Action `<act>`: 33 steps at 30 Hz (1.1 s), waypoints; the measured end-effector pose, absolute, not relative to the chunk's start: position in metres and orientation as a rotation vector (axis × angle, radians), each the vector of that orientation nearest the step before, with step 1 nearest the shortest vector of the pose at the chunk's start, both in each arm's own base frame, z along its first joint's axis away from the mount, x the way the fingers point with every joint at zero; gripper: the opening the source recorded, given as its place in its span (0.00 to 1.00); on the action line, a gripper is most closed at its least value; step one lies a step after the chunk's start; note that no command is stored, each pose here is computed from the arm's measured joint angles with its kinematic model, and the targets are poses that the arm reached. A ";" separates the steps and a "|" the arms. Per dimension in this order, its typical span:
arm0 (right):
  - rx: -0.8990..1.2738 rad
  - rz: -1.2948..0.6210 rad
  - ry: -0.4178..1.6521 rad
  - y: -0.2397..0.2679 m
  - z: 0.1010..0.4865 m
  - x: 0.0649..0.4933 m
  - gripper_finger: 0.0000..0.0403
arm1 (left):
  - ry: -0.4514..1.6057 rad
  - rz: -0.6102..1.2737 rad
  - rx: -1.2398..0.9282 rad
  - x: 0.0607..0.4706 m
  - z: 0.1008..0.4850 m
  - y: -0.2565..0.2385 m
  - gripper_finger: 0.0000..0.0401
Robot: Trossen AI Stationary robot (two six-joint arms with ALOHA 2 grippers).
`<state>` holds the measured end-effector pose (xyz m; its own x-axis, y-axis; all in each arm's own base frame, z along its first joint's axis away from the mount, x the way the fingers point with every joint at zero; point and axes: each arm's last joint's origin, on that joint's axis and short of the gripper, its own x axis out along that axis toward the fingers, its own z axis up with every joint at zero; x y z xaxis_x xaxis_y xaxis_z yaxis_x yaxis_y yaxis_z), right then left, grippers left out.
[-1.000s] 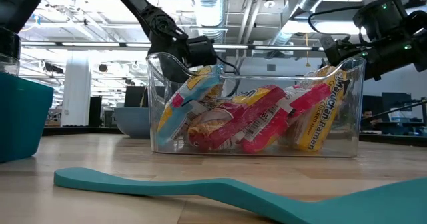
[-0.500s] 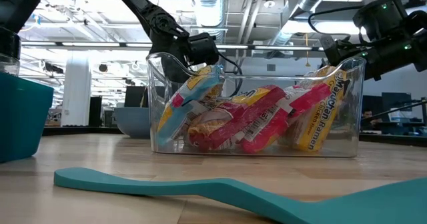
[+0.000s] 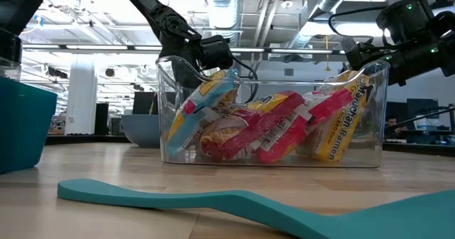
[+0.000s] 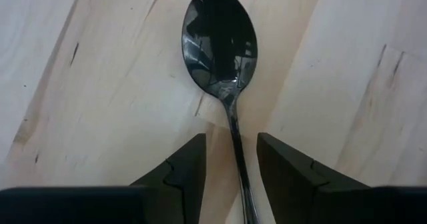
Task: Pick & Place Food Item
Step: Put the black spoon into the blue bin
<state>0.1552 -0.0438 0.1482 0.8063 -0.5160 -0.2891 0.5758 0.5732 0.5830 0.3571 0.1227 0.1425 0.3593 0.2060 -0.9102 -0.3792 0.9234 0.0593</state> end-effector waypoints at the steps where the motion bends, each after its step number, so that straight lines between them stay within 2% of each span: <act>1: 0.716 -0.641 0.090 -0.044 0.148 0.155 0.13 | 1.145 0.380 -0.172 0.357 0.142 0.123 0.32; 27: 0.719 -0.631 0.060 -0.044 0.151 0.156 0.13 | 1.181 0.349 -0.139 0.358 0.130 0.117 0.32; 33: 0.718 -0.630 0.061 -0.044 0.151 0.156 0.13 | 1.180 0.348 -0.139 0.358 0.130 0.117 0.25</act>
<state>0.1560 -0.0440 0.1509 0.8143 -0.5181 -0.2616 0.5586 0.5773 0.5956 0.3580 0.1169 0.1303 0.3354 0.1938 -0.9219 -0.3376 0.9383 0.0744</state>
